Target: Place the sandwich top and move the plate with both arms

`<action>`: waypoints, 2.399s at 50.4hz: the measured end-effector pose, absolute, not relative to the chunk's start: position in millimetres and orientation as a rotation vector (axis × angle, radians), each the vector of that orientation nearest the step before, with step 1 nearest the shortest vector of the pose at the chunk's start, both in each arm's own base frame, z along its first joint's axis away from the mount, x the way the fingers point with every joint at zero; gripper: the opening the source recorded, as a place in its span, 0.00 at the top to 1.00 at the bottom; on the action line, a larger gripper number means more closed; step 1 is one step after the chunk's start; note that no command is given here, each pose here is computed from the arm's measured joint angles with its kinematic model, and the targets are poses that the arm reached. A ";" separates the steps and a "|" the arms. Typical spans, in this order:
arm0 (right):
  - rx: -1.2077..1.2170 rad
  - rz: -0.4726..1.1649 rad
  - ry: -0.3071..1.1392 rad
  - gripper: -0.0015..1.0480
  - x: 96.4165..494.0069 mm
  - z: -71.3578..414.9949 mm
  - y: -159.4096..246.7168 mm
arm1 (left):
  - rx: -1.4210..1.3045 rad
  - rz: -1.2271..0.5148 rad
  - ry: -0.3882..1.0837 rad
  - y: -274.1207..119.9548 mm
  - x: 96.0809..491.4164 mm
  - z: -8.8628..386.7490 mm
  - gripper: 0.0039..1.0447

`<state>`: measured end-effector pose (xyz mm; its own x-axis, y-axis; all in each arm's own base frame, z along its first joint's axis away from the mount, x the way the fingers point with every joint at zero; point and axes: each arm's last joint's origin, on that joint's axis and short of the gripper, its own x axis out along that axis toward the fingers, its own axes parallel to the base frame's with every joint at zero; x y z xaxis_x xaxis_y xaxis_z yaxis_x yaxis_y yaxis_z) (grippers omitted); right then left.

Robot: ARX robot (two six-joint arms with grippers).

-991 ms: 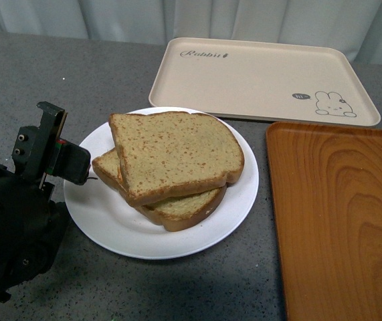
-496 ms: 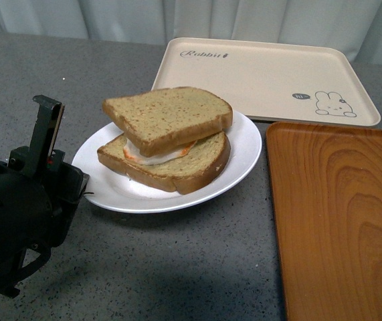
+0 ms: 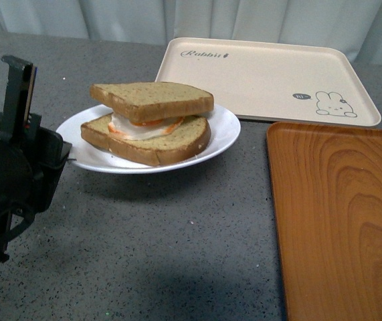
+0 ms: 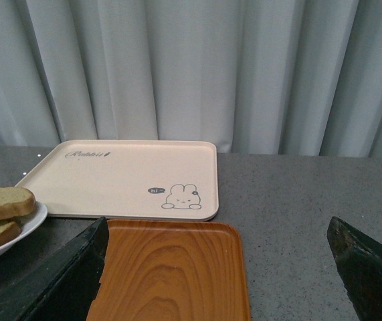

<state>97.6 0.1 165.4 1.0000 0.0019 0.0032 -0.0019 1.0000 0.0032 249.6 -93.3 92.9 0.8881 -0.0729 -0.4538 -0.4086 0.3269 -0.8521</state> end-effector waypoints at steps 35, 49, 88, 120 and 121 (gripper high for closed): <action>0.003 0.002 -0.003 0.09 97.6 165.4 0.1 | -1.140 0.100 0.333 -139.1 369.7 131.0 0.96; 0.003 0.002 -0.003 0.09 97.6 165.4 0.1 | -1.090 0.157 0.341 -141.0 395.1 118.7 0.96; 0.003 0.002 -0.003 0.09 97.6 165.4 0.1 | -0.890 0.297 0.458 -140.2 414.6 92.8 0.44; 0.003 0.002 -0.003 0.09 97.6 165.4 0.1 | -0.721 0.441 0.522 -58.0 356.9 107.4 0.07; 0.003 0.002 -0.003 0.09 97.6 165.4 0.1 | -0.710 0.381 0.499 -54.8 354.5 107.0 0.10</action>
<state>97.6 0.1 165.4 1.0000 0.0023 0.0032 -0.0023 1.0000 0.0032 354.5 -54.8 107.0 0.8171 0.1622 -0.5533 -0.4909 0.6991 -0.5200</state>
